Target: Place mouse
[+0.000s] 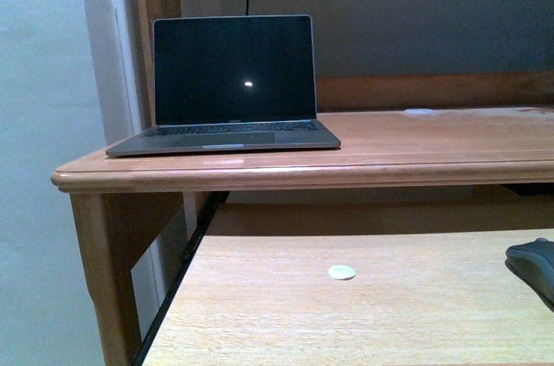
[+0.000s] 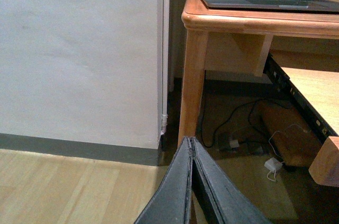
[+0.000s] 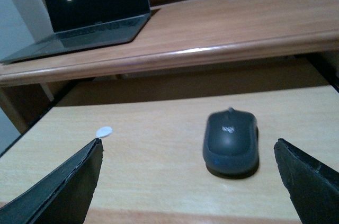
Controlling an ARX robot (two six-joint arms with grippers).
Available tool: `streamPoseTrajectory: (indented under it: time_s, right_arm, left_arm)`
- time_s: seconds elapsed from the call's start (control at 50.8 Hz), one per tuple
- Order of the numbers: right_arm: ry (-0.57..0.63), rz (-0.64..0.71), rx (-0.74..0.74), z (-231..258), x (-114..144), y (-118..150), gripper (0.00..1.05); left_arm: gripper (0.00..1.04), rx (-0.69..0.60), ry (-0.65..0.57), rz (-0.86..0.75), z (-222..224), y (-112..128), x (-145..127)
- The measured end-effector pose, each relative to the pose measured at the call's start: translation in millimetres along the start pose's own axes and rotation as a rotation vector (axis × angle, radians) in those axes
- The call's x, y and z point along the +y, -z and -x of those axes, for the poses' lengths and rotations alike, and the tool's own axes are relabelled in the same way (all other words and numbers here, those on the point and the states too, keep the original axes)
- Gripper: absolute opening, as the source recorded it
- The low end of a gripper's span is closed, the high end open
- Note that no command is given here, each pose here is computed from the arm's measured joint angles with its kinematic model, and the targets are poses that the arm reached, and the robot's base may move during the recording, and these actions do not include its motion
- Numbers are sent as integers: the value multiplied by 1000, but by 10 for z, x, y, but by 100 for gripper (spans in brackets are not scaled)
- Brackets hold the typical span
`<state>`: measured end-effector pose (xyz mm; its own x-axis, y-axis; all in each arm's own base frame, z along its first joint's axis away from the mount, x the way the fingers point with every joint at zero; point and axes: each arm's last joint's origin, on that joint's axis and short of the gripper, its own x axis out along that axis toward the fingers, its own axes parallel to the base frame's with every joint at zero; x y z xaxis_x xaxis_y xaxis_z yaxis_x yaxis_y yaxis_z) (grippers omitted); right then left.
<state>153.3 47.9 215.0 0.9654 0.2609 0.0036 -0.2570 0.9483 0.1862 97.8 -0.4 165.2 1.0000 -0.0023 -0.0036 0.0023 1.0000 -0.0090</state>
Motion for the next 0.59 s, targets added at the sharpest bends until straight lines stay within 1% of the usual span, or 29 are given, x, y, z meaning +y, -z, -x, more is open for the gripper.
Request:
streamPoseTrajectory:
  time_s: [0.079,0.197,0.354,0.394,0.413,0.492,0.59]
  right_arm:
    - [0,35,-9,-172,82,-33,97]
    - [26,89,5,-376,131,-17,97]
    - [81,173,90,-655,158,125,97]
    - [96,192,99,-696,158,144,97]
    - [109,209,107,-735,157,161,97]
    - [139,251,127,-824,143,195,97]
    - [164,280,144,-878,113,218,97]
  left_arm:
    - [3,-3,1,0,2,-3,0]
    - [3,-3,1,0,2,-3,0]
    - [4,-4,1,0,2,-3,0]
    - [9,-4,1,0,3,-3,0]
    - [14,-4,1,0,3,-3,0]
    - [28,-4,0,0,3,-3,0]
    - [42,-4,1,0,3,-3,0]
